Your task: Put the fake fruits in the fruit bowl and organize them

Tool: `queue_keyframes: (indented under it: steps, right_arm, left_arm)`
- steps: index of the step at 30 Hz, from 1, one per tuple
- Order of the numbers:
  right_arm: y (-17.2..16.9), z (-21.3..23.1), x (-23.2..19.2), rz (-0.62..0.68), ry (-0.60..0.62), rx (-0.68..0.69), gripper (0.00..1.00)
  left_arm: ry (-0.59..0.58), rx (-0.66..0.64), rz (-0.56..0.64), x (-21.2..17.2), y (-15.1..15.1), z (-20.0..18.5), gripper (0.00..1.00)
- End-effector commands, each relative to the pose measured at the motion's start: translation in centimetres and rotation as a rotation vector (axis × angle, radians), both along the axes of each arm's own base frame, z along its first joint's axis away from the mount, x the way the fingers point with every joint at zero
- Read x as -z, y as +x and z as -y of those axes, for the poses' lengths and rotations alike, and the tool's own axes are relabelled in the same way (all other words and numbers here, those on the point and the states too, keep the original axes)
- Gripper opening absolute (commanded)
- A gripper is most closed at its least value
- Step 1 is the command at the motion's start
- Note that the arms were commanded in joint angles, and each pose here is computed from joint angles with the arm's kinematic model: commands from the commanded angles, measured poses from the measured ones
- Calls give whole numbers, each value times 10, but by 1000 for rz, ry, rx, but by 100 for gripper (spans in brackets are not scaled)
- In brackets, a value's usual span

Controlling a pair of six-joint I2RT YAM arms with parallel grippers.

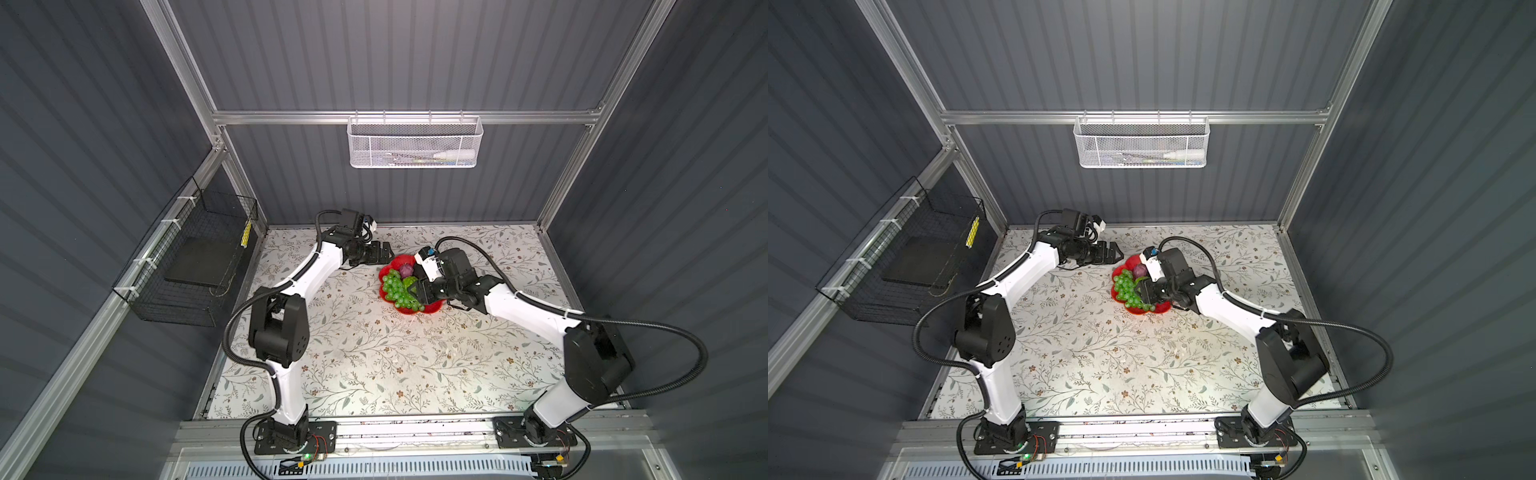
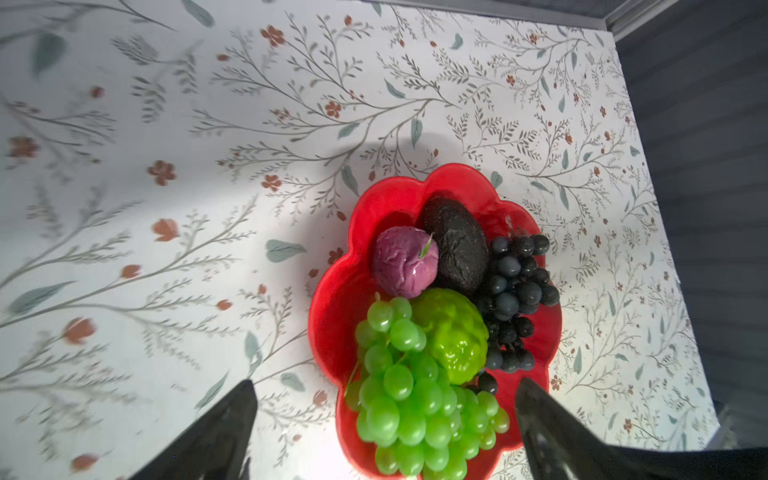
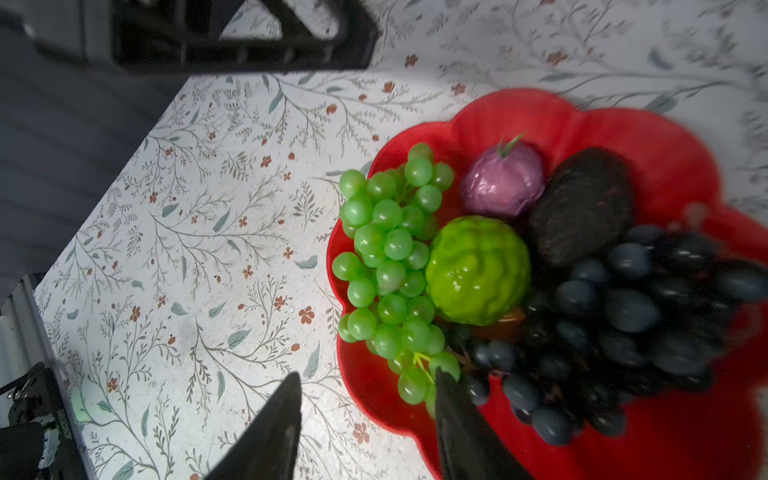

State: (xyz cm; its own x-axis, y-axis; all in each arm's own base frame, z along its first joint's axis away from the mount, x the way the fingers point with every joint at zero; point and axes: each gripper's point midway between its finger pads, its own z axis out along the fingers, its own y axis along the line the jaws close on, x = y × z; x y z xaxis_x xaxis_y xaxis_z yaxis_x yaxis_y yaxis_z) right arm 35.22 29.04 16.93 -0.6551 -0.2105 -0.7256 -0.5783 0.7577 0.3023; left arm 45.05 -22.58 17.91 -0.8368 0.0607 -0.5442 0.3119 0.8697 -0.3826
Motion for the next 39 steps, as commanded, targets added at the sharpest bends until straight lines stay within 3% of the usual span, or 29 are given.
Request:
queue_keyframes:
  steps: [1, 5, 6, 7, 11, 15, 17, 19, 23, 27, 35, 37, 39]
  right_arm:
    - [3, 32, -19, 31, -43, 101, 58]
    - [7, 81, -39, 60, -42, 241, 73]
    - [8, 95, -44, 74, -51, 279, 91]
    - [9, 107, -49, 88, -62, 312, 99]
    - [18, 174, -82, 205, -114, 493, 99]
    - [18, 219, -120, 471, -91, 540, 99]
    - [16, 237, -118, 560, -121, 554, 99]
    - [14, 262, -107, 557, -149, 639, 99]
    - [-1, 299, -75, 594, -96, 780, 99]
    - [-9, 318, -33, 620, -118, 852, 99]
    - [16, 323, 27, 571, -65, 836, 99]
    - [22, 317, 39, 563, -59, 793, 99]
    - [26, 311, 43, 587, -44, 756, 99]
  left_arm:
    - [131, -125, -5, 6, -22, -42, 97]
    - [210, -278, 41, 10, -47, -81, 100]
    - [233, -307, 61, 9, -51, -91, 100]
    - [254, -330, 78, 9, -54, -98, 100]
    - [220, -376, 190, 5, -53, -126, 100]
    - [358, -462, 324, 3, -55, -175, 100]
    - [397, -498, 388, 6, -60, -196, 100]
    - [402, -536, 411, 16, -69, -213, 100]
    - [449, -623, 447, 42, -87, -241, 100]
    - [497, -586, 564, 58, -92, -244, 100]
    - [481, -580, 643, 79, -55, -242, 100]
    - [465, -541, 578, 89, -47, -236, 100]
    - [395, -550, 663, 86, -49, -231, 100]
